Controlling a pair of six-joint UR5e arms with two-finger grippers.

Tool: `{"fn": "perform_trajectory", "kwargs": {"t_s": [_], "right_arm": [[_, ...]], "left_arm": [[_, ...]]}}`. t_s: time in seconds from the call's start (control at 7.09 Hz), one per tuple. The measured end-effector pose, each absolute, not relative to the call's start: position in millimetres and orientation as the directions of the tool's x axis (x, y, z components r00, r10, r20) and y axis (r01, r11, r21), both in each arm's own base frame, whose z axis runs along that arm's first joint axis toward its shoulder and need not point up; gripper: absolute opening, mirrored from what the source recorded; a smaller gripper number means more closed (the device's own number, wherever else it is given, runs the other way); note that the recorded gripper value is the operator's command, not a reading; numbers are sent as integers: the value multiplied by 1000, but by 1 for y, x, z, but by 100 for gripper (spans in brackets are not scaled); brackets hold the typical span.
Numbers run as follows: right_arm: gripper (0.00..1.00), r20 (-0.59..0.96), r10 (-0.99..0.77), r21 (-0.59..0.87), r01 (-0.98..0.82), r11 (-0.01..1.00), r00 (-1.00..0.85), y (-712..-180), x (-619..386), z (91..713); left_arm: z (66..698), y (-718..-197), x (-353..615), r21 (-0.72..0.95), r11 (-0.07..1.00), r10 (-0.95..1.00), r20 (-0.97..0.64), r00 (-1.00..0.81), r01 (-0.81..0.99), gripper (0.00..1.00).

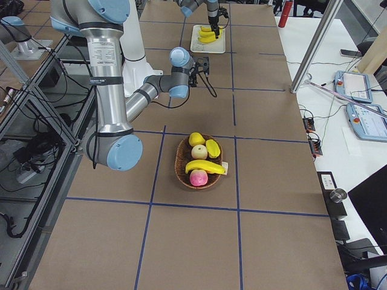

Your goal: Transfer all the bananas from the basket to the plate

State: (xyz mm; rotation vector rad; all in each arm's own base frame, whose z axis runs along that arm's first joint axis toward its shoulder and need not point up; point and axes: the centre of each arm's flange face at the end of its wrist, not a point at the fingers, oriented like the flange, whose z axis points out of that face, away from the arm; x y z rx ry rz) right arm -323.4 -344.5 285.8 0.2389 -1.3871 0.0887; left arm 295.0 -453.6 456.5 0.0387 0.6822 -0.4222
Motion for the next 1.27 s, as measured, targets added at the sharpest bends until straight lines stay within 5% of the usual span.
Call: {"fn": "perform_trajectory", "kwargs": {"t_s": [0.56,1.27], "right_arm": [[100,877,-74,198,-218,956,475,-352,-217,423],[100,615,37,202,-203,958,787,-367,-141,512]], "left_arm": [[349,-438,303,-137,944,-291,-777,558,302,100],[317,-431,310,-175,936,-314,-808,498,305,100]]}}
